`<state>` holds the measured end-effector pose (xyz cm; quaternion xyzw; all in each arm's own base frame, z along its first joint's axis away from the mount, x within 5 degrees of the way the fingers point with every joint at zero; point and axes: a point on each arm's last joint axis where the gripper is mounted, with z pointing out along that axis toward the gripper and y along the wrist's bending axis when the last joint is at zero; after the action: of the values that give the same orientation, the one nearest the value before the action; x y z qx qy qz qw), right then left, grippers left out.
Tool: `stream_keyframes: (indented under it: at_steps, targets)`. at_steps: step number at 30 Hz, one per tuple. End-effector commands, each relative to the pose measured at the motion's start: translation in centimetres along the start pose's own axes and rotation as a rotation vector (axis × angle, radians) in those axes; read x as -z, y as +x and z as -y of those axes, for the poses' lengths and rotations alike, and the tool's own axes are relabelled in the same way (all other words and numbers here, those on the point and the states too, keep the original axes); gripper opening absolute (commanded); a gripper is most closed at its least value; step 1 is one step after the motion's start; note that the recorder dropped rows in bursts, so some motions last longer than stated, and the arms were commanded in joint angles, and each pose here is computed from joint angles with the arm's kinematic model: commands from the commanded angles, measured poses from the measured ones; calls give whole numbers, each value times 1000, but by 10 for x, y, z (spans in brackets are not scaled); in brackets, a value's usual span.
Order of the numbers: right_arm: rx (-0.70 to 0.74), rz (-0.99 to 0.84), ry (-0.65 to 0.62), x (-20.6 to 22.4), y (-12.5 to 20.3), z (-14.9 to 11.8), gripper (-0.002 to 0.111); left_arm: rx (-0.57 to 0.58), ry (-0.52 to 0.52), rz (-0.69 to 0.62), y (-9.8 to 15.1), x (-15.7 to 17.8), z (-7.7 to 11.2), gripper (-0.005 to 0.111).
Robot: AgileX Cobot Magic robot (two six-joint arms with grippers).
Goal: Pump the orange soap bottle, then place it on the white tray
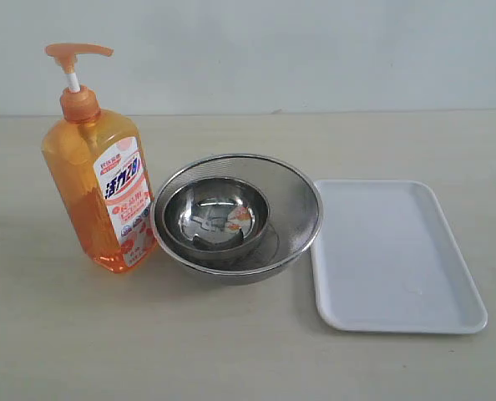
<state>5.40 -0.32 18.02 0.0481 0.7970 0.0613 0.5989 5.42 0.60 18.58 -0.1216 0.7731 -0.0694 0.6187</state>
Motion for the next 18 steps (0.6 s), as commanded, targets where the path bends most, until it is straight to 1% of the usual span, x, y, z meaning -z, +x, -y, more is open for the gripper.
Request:
stream_keyframes:
  at_steps: [1,5,6,7,9,12,15,17,18]
  targets:
    - [1,13,-1,0,-1,0,0,-5,5,-1,1,0,0,108]
    - [1,13,-1,0,-1,0,0,-1,7,1,1,0,0,108]
    - [1,13,-1,0,-1,0,0,22,12,4,1,0,1,108]
    - [1,13,-1,0,-1,0,0,48,22,15,-1,0,2,108]
    - [1,13,-1,0,-1,0,0,50,67,84,-7,0,6,108]
    - [1,13,-1,0,-1,0,0,59,165,226,-21,4,14,108]
    - [1,13,-1,0,-1,0,0,115,321,436,-44,15,26,108]
    - [1,13,-1,0,-1,0,0,120,425,572,-54,24,33,108]
    - [1,13,-1,0,-1,0,0,119,459,615,-57,28,36,108]
